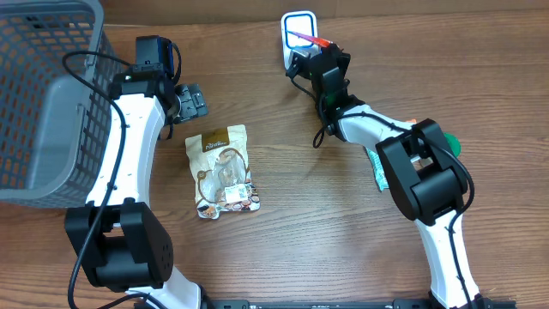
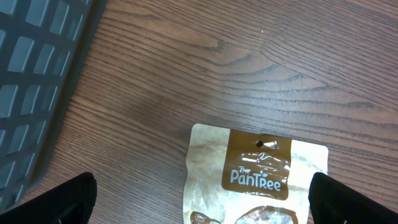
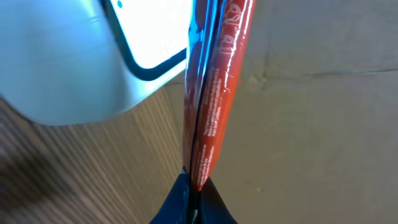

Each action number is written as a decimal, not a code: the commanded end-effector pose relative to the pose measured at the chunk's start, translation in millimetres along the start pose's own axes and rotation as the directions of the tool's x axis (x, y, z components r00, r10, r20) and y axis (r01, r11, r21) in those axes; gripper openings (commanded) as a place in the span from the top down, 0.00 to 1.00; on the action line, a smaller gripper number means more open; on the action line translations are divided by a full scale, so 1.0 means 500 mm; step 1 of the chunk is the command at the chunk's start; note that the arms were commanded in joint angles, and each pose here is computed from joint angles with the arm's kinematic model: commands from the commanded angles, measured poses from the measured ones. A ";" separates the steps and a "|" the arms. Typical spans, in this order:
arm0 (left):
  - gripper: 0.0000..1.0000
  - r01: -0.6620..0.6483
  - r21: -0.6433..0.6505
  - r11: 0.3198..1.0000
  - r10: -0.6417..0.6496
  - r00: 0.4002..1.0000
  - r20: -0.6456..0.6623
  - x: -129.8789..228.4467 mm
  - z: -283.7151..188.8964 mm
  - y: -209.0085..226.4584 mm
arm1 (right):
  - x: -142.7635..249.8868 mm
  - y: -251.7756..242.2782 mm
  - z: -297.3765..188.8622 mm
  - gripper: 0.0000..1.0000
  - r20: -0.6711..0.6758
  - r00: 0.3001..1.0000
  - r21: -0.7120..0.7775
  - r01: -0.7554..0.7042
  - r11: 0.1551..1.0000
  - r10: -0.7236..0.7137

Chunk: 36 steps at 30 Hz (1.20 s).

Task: Scan the item barcode
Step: 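Hold the red stick in front of the white scanner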

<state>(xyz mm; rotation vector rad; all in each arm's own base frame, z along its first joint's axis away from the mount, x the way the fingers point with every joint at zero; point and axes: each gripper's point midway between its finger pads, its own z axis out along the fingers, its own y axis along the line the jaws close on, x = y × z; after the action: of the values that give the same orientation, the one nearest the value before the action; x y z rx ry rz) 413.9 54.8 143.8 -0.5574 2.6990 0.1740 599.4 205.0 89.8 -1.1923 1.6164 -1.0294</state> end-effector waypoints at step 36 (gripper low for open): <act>0.00 -0.004 -0.017 1.000 0.004 1.000 0.000 -0.002 0.005 0.002 | -0.008 0.002 0.060 0.97 -0.041 0.999 -0.007 0.000 1.000 0.000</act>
<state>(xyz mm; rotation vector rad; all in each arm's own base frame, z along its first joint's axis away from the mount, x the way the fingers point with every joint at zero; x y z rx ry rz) 413.9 54.9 143.8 -0.5574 2.6989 0.1745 624.1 211.6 81.3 -1.2033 1.6444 -1.0325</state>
